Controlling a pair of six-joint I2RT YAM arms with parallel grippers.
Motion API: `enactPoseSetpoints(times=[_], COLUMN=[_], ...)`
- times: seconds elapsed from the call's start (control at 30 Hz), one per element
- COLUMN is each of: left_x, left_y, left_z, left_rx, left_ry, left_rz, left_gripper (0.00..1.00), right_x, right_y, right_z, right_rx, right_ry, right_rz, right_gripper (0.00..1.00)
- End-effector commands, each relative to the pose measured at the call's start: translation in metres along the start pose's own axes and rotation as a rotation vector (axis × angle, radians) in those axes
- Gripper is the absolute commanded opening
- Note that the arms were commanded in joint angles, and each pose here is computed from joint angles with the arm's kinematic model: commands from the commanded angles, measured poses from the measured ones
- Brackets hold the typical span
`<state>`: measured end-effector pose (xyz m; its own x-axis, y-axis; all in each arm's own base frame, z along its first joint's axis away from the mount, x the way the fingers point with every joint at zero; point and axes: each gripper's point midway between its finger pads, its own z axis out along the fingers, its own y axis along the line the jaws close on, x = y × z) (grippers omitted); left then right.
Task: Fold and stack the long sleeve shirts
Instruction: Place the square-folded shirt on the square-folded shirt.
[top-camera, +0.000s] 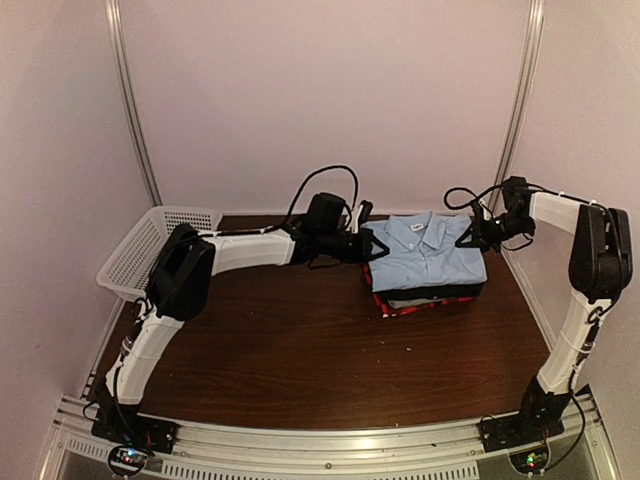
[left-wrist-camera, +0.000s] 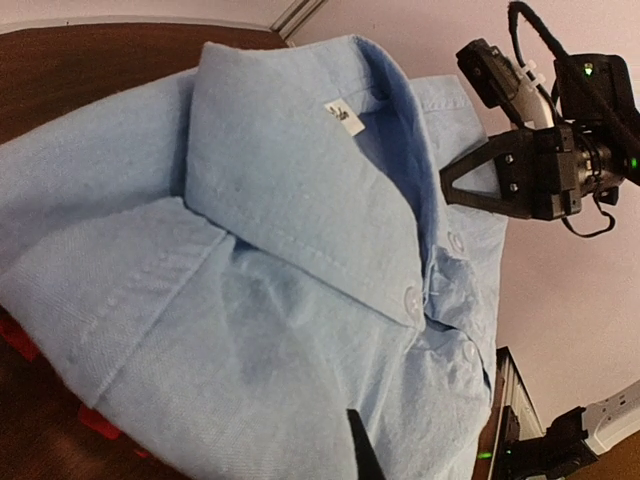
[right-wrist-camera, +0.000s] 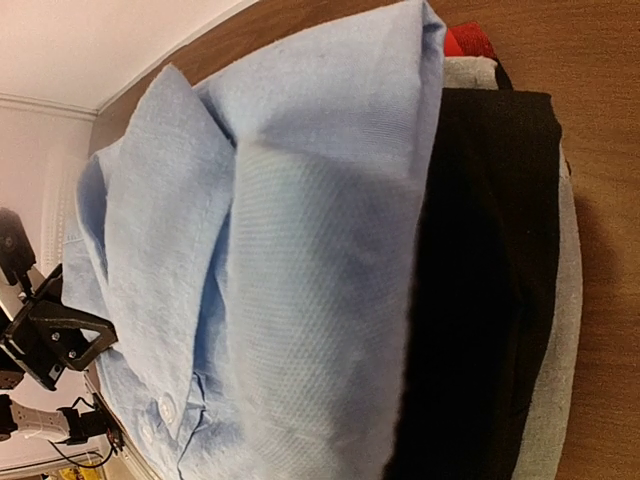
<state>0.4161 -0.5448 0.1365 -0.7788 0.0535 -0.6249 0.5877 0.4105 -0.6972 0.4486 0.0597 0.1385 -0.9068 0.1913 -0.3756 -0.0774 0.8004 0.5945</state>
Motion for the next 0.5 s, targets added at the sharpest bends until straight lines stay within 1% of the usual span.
enactPoseSetpoints(times=[0.0, 0.1, 0.2, 0.33, 0.47], left_x=[-0.026, -0.038, -0.038, -0.026, -0.007], left_y=[-0.019, -0.030, -0.030, -0.018, -0.002], left_z=[-0.009, -0.013, -0.012, -0.004, 0.007], left_rx=[0.059, 0.075, 0.073, 0.061, 0.044], left_ry=[-0.029, -0.051, -0.053, -0.031, -0.009], left_rz=[0.027, 0.044, 0.043, 0.024, 0.003], left_gripper=[0.00, 0.00, 0.00, 0.00, 0.00], right_x=[-0.037, -0.043, -0.046, -0.042, -0.042], right_y=[-0.024, -0.025, -0.030, -0.040, -0.058], right_z=[-0.028, -0.040, -0.043, -0.032, -0.029], right_rx=[0.097, 0.108, 0.107, 0.108, 0.187], right_ry=[-0.134, -0.160, -0.170, -0.143, -0.145], right_rz=[-0.029, -0.028, -0.016, 0.001, 0.015], right_gripper=[0.00, 0.00, 0.00, 0.05, 0.10])
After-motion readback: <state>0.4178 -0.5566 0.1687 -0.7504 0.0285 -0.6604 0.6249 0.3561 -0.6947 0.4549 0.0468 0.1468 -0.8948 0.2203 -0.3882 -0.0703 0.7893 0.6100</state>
